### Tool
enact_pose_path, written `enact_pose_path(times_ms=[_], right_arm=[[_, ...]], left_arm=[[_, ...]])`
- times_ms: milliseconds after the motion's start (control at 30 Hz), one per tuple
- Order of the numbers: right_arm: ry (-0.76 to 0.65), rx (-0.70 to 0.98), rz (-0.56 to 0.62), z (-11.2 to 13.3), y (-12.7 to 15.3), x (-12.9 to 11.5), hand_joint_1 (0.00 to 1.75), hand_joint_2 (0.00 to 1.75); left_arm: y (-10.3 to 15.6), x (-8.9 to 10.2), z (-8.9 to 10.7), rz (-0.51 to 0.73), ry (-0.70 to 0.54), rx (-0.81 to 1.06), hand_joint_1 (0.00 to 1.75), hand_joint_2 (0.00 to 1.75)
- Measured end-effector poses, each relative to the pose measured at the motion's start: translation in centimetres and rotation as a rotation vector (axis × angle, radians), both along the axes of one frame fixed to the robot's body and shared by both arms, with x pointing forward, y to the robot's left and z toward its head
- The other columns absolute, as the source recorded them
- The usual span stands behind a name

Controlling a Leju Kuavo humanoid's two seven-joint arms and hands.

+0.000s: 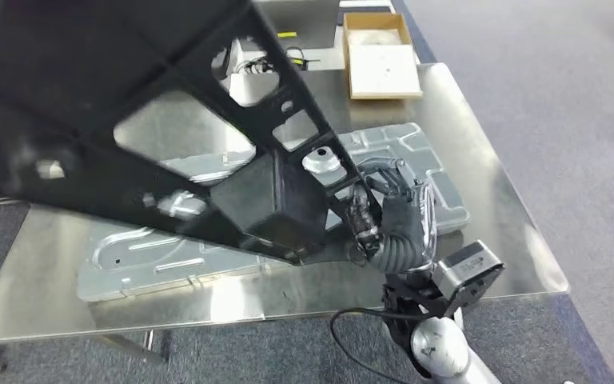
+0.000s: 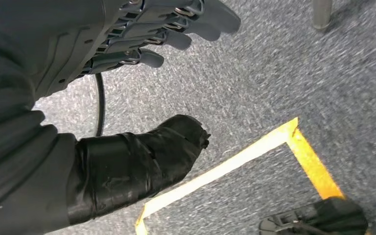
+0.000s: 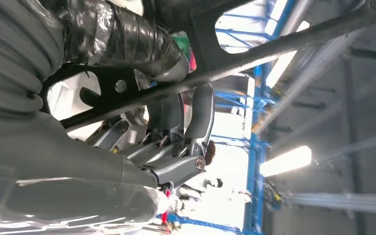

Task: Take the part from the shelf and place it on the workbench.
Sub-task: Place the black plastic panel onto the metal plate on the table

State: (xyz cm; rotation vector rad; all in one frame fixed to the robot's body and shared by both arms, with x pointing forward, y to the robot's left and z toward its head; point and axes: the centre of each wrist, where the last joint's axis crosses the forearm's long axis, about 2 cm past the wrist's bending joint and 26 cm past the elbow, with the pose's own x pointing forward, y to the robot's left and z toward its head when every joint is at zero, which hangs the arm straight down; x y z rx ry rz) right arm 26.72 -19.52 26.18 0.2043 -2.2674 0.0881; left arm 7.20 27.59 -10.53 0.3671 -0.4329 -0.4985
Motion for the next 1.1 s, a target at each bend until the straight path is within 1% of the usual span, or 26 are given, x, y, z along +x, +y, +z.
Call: enact_pose_path(times_ms=[167, 433, 633, 767, 900, 1100], right_arm=[[-0.01, -0.002, 0.005, 0.21, -0.01, 0.12, 1.75, 1.75], [-0.002, -0.007, 0.013, 0.01, 0.02, 0.45, 1.75, 1.75], [-0.017, -0.006, 0.011, 0.15, 0.08, 0.63, 1.75, 1.75], [-0.029, -0.005, -0.002, 0.2, 0.08, 0.65, 0.0, 0.0], [-0.031, -0.009, -0.002, 0.2, 0.07, 0.64, 0.0, 0.0], [-0.047, -0.002, 0.002, 0.35, 0.09, 0.71, 0.0, 0.0]], left_arm=[[-0.06, 0.52, 0.1, -0.001, -0.017, 0.003, 0.0, 1.75], [0.06, 0.59, 0.11, 0.009, -0.021, 0.004, 0.0, 1.75], [0.13, 0.75, 0.16, -0.013, -0.043, 0.025, 0.0, 1.75], [0.15, 0.73, 0.18, -0.02, -0.078, 0.039, 0.0, 1.75], [0.39, 0.77, 0.19, -0.022, -0.086, 0.053, 0.0, 0.0], [0.48, 0.8, 0.18, -0.008, -0.056, 0.052, 0.0, 0.0]])
